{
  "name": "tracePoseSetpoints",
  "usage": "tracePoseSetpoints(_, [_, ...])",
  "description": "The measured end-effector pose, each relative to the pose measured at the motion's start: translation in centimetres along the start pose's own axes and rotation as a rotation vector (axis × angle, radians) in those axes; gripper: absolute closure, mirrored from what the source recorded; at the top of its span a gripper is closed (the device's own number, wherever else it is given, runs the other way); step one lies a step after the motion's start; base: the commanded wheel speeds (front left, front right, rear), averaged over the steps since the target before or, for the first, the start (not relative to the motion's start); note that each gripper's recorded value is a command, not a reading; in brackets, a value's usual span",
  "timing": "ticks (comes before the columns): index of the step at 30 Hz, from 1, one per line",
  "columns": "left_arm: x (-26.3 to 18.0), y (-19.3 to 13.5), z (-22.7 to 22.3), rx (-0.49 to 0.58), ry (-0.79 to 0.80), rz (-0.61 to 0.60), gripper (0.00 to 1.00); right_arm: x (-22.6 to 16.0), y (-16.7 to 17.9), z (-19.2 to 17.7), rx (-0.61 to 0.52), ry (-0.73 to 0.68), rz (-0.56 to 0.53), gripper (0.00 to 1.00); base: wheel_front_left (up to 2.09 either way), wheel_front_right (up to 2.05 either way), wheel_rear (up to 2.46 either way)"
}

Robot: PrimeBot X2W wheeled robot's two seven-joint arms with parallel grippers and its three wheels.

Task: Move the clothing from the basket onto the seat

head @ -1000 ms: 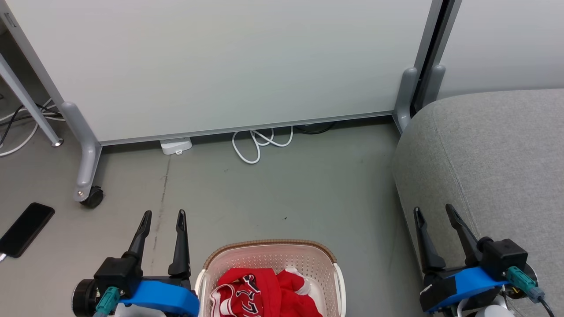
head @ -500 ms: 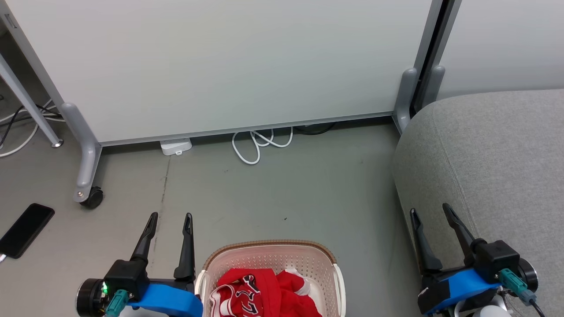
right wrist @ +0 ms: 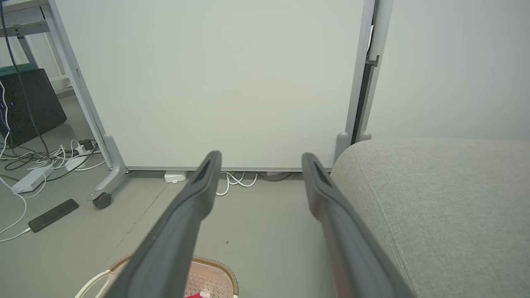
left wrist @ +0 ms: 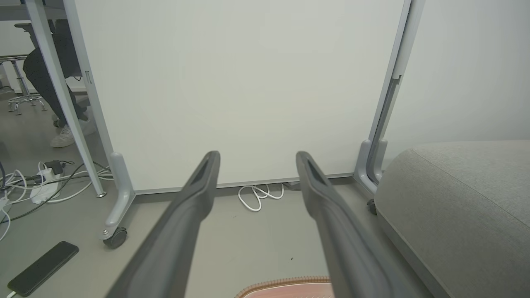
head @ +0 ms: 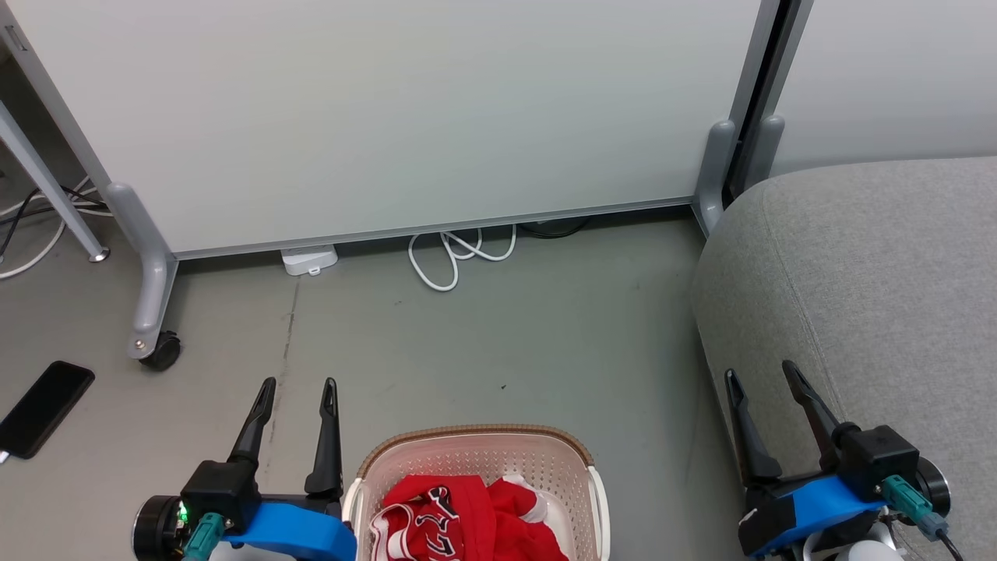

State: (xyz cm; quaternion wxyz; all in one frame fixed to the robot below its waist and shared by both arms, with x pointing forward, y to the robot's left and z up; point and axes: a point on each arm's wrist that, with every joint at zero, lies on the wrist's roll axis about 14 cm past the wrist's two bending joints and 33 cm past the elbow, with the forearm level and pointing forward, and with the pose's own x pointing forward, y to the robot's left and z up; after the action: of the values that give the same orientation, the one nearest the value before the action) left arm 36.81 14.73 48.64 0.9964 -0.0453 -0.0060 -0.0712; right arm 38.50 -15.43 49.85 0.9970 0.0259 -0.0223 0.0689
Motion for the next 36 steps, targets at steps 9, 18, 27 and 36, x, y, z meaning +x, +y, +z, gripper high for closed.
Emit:
tracePoseSetpoints(9, [0.2,-0.5,-1.8,-0.005,0.057,-0.02,0.0,0.1,0.1,0.0,0.005,0.0,0.004,0.0,0.0,0.0,0.0])
tracePoseSetpoints(18, [1.4,-1.8,-6.5,0.002,0.203,-0.083,0.0,0.4,-0.6,-0.6,0.015,0.013,-0.013,0.0,0.0,0.0,0.0])
tracePoseSetpoints(27, [2.7,-3.7,-12.8,-0.001,0.392,-0.167,0.0,0.9,-1.9,-1.4,0.023,0.037,-0.045,0.0,0.0,0.0,0.0])
tracePoseSetpoints(36, [3.7,-4.4,-20.3,0.049,0.641,-0.244,0.0,1.4,-4.3,-3.0,0.036,0.079,-0.109,0.0,0.0,0.0,0.0])
